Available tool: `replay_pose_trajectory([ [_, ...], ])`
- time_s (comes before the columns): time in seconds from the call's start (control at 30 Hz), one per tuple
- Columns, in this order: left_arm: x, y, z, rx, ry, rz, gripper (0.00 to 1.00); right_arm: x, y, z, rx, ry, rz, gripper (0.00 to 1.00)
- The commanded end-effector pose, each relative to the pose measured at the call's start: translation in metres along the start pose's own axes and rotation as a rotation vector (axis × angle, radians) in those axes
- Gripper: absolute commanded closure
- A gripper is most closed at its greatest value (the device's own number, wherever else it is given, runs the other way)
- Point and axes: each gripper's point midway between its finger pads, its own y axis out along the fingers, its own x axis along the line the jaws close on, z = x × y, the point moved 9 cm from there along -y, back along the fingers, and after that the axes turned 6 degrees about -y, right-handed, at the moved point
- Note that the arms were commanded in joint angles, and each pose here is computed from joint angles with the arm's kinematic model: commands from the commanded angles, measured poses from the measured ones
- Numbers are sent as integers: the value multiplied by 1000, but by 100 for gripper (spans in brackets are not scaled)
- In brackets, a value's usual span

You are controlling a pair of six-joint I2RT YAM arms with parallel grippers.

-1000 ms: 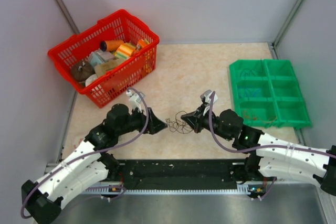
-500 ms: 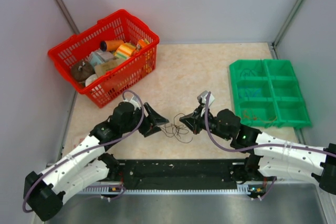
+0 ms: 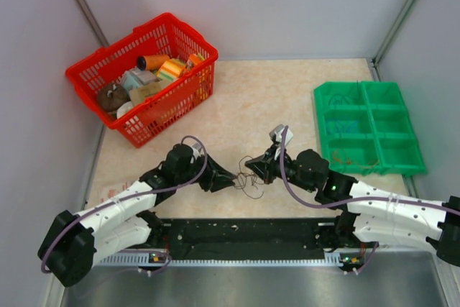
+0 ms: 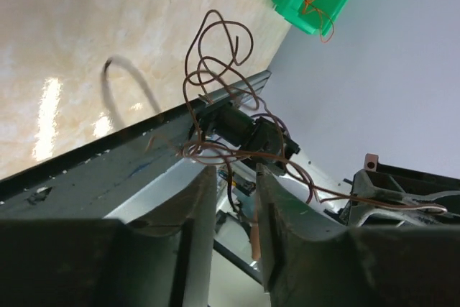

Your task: Untangle the cables

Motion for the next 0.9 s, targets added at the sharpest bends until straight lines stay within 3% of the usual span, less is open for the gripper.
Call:
replay_pose_trajectory([
  [0.0,-11,2,1,47,19,115,74,5,4,-20,-73,6,-28,100],
  [0.17,-4,1,-4,-4,81,141,100,3,-2,-21,-82,4,-5,100],
  [0.3,5,-9,-11,-74,120,148,100,-4,-12,-22,-104,1,67,100],
  [0.4,18,-26,-24,-194,131,104,100,-25,-27,-20,-138,39,291,100],
  [0.57,17,-84,-39,-573,262,13,100,-60,-70,-11,-246,132,673,100],
  [0.7,-2,-140,-32,-915,412,-24,100,-71,-105,-11,-356,159,770,100],
  [0.87,-20,-188,-23,-1160,518,-76,100,-79,-144,-19,-455,160,839,100],
])
